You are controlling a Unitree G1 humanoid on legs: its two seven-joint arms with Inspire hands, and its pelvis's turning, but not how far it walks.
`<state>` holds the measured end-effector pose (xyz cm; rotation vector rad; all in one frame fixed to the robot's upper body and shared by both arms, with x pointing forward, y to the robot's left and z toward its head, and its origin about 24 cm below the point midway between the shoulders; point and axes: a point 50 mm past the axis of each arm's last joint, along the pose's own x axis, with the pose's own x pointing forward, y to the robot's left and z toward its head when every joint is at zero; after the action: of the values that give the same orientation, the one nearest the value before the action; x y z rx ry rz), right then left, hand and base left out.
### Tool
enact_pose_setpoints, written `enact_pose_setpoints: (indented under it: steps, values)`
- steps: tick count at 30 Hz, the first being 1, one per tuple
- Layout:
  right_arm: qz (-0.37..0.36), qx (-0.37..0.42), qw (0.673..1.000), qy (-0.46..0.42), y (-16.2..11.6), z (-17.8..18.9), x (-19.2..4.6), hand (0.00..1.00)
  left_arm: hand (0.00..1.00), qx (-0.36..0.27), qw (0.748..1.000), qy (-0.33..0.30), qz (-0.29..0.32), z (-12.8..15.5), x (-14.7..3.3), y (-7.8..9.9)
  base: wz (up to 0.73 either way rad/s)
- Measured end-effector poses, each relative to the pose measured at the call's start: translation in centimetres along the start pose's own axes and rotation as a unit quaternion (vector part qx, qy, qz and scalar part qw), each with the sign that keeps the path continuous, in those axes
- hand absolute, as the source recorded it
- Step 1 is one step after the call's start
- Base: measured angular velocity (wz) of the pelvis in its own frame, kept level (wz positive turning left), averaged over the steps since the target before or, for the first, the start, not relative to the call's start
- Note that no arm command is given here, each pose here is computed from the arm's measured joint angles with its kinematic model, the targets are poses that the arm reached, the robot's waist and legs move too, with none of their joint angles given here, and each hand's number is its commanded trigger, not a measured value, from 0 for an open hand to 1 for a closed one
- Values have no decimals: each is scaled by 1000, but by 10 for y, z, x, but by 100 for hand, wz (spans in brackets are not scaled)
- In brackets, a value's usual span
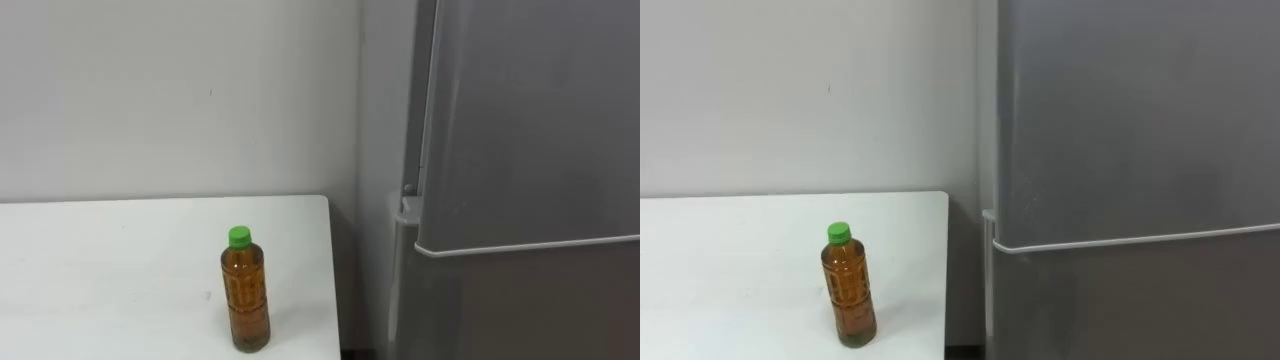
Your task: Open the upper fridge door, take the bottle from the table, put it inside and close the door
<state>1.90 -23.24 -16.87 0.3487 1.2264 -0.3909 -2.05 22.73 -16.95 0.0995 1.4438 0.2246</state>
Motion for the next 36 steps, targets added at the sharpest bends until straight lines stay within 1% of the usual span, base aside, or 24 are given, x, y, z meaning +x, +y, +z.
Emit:
enact_pose_setpoints:
  steps: [20,25,28,30,32,33,34,36]
  values:
    - [-3,-2,1000,6,1,-3,0,0,0,-12,1000,6,17,-3,0,3,0]
    - [-16,-6,1000,6,0,-2,0,0,0,-54,998,7,39,-3,-1,6,0]
    - [-17,-11,1000,4,0,-1,0,0,0,-77,995,-4,63,2,-1,11,2]
    - [-19,-10,1000,3,-1,-1,0,0,0,-129,987,-41,84,18,-1,18,8]
    - [-21,-11,1000,1,-3,0,0,0,0,-168,978,-77,95,32,-2,22,5]
    - [-22,-11,1000,-2,-3,1,0,0,0,-183,973,-97,100,43,-2,24,7]
    - [-22,-11,1000,-4,-3,2,0,0,0,-191,970,-107,101,49,-3,25,7]
    - [-25,-8,1000,-12,-6,4,-1,0,0,-217,957,-158,108,70,-7,30,0]
